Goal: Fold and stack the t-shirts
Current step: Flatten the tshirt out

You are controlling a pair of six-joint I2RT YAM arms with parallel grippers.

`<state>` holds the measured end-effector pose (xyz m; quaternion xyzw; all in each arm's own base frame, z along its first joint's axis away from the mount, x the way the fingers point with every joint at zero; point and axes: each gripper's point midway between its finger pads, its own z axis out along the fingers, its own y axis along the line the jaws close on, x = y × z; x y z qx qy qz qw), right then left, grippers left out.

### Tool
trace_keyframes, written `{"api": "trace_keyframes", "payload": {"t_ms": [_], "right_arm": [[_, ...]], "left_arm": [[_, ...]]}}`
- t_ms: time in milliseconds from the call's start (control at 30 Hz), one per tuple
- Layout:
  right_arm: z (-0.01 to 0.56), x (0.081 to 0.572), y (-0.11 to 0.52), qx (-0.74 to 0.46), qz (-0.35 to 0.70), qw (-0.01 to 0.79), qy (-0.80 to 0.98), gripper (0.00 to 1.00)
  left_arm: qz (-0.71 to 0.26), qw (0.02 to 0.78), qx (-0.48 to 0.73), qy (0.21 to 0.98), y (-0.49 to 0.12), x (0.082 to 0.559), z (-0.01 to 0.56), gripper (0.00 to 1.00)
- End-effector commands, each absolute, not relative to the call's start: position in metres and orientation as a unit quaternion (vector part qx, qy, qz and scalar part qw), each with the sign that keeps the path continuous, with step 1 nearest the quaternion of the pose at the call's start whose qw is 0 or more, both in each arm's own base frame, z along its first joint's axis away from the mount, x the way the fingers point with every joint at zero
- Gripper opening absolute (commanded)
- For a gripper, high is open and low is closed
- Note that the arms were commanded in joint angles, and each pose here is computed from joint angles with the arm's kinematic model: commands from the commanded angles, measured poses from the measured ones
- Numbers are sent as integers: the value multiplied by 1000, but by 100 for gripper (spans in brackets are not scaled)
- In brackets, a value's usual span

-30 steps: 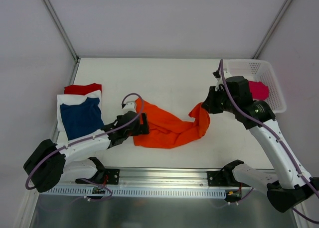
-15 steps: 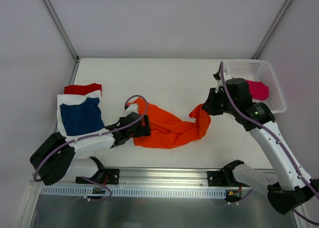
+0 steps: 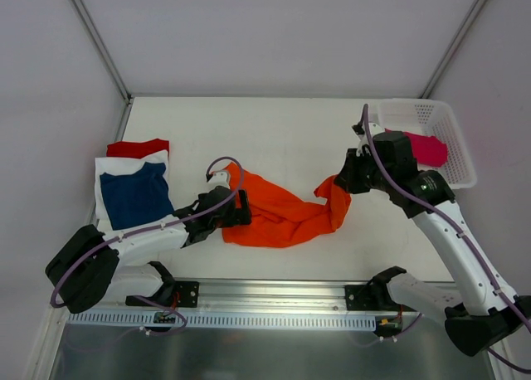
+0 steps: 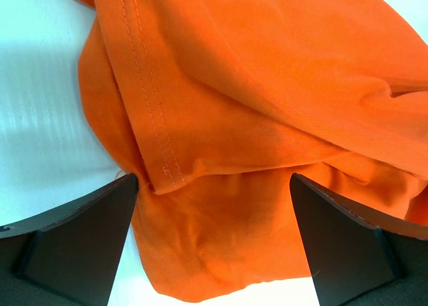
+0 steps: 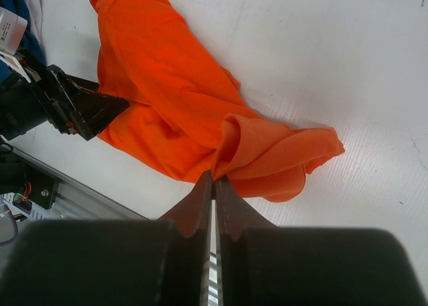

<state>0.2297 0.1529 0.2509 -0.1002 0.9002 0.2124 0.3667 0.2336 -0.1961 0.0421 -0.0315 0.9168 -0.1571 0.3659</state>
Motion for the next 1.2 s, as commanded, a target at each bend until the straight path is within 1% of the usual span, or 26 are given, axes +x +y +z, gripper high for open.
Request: {"api": "trace_keyframes", "payload": {"t_ms": [0,133,433,667,867,1167], "right_arm": [[252,234,158,-101,224,371,896,2],[250,234,158,-101,223,368,897,1],[244,238,163,-103,229,360,899,1],[238,237,166,-101,235,352,900,1],[238,235,164,-104,233,354,900,1],[230,234,163,-104,229,346,904,1]], "left_arm": [[-163,378,-34,911,-199,239,56,99],[-168,375,-33,911,-199,237,61,99],[-178,396,-40,900,-193,234,84,99],[-162,374,-29,913,-200,238,62,99],[-159,370,-27,915,-206,243,51,99],[-171,383,-16,908,-210,246,55,99]]}}
